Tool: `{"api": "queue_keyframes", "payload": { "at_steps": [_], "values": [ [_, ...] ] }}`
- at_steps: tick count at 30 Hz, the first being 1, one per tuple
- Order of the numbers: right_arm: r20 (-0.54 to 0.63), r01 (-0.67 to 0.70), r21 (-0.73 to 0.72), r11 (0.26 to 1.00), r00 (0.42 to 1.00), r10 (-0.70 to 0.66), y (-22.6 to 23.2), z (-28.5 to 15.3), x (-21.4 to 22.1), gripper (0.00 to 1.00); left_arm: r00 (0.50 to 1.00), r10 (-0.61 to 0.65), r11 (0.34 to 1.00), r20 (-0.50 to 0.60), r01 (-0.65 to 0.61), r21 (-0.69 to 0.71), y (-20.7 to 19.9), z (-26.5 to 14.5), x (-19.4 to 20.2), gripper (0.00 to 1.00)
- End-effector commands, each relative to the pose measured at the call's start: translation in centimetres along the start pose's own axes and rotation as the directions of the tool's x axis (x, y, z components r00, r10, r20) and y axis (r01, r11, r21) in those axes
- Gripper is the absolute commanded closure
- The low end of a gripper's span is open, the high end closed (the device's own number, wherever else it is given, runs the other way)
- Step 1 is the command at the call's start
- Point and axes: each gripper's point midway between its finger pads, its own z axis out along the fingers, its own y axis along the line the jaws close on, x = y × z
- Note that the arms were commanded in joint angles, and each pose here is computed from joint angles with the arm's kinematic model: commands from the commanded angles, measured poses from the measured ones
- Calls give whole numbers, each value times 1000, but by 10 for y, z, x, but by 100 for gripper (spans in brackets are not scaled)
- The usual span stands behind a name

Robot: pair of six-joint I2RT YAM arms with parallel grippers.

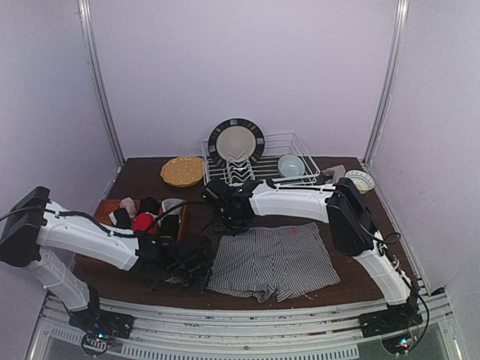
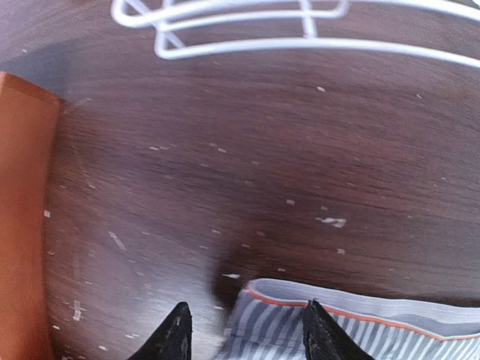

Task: Roll the underwear
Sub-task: Pick up the underwear from the center of the board.

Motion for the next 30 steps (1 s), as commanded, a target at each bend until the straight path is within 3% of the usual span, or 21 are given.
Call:
{"api": "queue_keyframes", "payload": {
  "at_steps": [1, 11, 17, 30],
  "values": [
    [-26, 27, 51, 998, 999, -25, -1, 10, 12, 54, 1000, -17, 1000, 18, 17, 26, -4, 2, -1, 100],
    [-79, 70, 139, 988, 995, -59, -23, 27, 36, 74, 999, -23, 999, 33, 22, 32, -2, -2, -2, 100],
    [-90, 81, 143, 986, 994, -68, -28, 24, 39, 99, 998, -6, 1000, 58, 4, 25, -1, -10, -8, 100],
    [5, -44, -207, 977, 999, 46, 13, -69, -7, 100, 979, 139, 985, 151, -153, 85, -33, -56, -39, 100]
  ]
}}
